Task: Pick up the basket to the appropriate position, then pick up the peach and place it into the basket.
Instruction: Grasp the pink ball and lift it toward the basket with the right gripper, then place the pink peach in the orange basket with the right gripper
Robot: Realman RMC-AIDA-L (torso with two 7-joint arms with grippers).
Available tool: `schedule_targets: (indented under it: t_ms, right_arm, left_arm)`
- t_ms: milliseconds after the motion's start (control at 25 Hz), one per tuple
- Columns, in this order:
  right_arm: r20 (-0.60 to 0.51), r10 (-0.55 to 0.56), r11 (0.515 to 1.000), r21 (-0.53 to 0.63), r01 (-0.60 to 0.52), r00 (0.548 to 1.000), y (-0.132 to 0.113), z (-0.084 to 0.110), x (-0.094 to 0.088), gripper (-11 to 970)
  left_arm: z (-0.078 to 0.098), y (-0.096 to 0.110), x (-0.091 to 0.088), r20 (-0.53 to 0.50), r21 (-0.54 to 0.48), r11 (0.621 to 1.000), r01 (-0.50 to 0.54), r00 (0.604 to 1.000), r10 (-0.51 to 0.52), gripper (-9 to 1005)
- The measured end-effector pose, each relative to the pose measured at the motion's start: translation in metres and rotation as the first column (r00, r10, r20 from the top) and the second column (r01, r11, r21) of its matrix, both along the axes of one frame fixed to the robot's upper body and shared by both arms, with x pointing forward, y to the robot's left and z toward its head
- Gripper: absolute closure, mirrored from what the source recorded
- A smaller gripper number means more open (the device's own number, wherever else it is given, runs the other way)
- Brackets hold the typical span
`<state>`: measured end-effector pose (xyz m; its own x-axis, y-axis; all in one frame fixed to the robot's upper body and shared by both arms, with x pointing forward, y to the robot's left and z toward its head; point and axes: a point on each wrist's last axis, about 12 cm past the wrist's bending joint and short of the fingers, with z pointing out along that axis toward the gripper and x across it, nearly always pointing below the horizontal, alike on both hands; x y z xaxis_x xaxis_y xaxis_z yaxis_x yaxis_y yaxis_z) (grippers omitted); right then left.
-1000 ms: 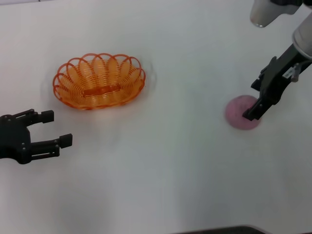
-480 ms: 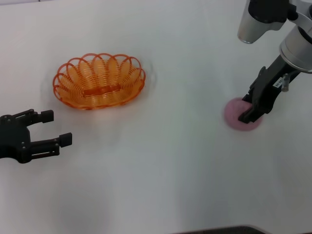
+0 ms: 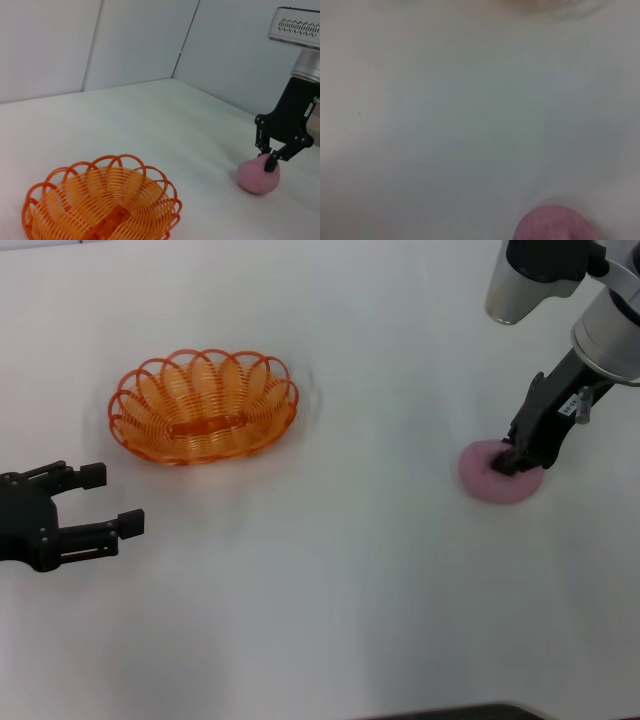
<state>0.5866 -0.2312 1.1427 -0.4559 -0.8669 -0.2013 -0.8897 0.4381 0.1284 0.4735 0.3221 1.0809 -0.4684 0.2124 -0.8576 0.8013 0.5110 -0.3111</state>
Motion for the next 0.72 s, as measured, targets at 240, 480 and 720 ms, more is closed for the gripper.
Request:
schedule_targets:
  t_ms: [240,480,720]
  right_arm:
    - [0.034,-0.001,1.000,0.015,0.001,0.999,0.003,0.014,0.006,836]
    - [0.176,0.012,0.985,0.168,-0.042,0.984,0.023,0.058,0.018,894]
    - [0.329,0.001,0.921,0.368,-0.129,0.944,0.055,0.077,0.034,907]
  left_arm:
    - [0.001,0.000,0.001,0.001,0.003,1.000,-0.002,1.000,0.002,119]
    - [0.003,0.000,0.003,-0.007,0.004,1.000,0.003,1.000,-0.003,119]
    - [0.003,0.000,0.004,-0.016,0.005,1.000,0.004,1.000,-0.004,119]
